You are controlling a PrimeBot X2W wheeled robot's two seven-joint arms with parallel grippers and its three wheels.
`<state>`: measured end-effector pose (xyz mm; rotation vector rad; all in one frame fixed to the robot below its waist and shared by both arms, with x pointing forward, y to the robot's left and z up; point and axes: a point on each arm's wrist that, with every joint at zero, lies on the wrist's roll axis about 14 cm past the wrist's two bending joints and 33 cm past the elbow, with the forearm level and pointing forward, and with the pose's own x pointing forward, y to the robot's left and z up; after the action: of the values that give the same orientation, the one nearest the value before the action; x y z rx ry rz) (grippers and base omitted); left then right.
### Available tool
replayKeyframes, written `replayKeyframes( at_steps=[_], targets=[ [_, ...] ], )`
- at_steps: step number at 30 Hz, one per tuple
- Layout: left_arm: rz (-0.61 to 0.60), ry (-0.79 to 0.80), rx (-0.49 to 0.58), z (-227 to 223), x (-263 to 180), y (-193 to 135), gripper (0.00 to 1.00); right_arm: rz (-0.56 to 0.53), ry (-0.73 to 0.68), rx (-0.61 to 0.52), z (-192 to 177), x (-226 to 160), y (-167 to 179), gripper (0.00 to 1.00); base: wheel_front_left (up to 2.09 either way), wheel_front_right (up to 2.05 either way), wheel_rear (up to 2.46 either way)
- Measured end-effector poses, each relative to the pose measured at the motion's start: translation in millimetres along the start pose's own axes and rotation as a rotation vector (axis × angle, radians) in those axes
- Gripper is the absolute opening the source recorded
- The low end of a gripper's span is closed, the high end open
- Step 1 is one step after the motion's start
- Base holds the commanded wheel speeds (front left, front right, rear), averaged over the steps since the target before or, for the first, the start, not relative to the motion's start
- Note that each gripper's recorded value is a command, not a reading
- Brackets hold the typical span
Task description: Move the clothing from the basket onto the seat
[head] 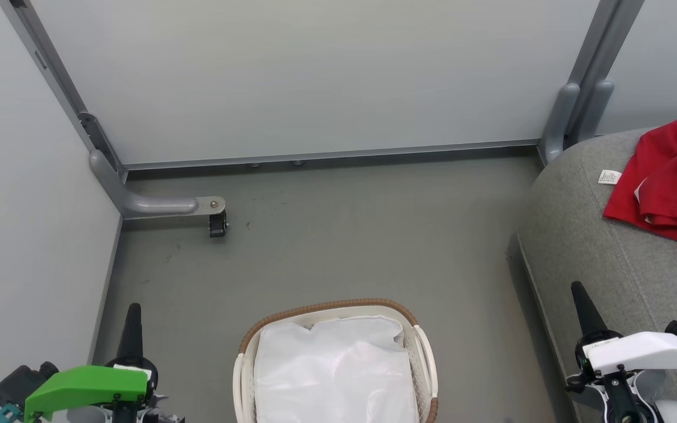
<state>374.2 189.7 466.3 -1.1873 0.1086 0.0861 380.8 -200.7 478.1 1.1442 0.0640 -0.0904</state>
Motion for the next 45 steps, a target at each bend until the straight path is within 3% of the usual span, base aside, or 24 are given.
replayKeyframes(
  at_steps=[45],
  targets=[
    [-0.095,-0.011,-0.333,18.9,7.1,-26.4,0.0,0.078,0.016,0.37,7.7,3.7,20.9,0.0,0.0,0.0,0.0]
  ],
)
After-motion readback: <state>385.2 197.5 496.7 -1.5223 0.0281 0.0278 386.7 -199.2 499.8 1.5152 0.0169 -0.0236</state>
